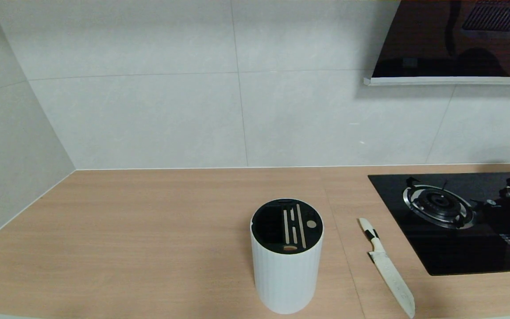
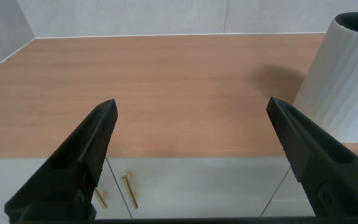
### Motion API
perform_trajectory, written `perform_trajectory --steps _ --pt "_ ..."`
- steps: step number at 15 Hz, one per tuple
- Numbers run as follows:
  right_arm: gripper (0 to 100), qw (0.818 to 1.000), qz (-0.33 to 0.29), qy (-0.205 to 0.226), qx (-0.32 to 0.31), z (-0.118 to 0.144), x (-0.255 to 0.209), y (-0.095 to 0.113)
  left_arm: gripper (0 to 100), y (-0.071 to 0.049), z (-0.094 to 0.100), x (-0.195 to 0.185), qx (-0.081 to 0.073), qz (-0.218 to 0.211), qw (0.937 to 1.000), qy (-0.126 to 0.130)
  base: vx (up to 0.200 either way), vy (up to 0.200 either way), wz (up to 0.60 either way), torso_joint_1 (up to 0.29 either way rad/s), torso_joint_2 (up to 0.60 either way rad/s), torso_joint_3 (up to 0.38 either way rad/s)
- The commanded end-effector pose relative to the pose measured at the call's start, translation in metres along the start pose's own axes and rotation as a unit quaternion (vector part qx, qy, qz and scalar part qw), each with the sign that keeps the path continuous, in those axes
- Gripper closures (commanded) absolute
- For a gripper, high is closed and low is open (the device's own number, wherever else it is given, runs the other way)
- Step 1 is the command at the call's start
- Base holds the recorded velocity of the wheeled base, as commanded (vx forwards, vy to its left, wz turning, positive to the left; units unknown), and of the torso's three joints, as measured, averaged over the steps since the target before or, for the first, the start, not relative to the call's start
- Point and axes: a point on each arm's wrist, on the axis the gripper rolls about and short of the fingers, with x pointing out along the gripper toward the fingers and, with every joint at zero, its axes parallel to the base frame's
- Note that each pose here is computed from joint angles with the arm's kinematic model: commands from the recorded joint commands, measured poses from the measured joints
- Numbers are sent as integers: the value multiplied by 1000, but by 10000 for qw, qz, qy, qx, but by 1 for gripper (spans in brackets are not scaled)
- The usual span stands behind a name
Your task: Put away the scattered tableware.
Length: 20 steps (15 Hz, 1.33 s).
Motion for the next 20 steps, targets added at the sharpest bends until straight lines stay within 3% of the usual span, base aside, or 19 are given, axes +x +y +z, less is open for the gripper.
perform_trajectory --steps 1,3,13,18,20 --pt "0 9932 527 1038 -88 23 50 6 0 0 0 0 -1 0 10000 0 0 0 0 0 0 0" --pt "0 9897 631 1274 -159 27 83 11 0 0 0 0 -1 0 10000 0 0 0 0 0 0 0" --pt "0 9857 666 1516 -318 27 208 32 0 0 0 0 -1 0 10000 0 0 0 0 0 0 0" --pt "0 9701 584 2310 -461 -21 245 40 0 0 0 0 -1 0 10000 0 0 0 0 0 0 0" --pt "0 9682 319 2419 -550 -42 260 41 0 0 0 0 -1 0 10000 0 0 0 0 0 0 0"
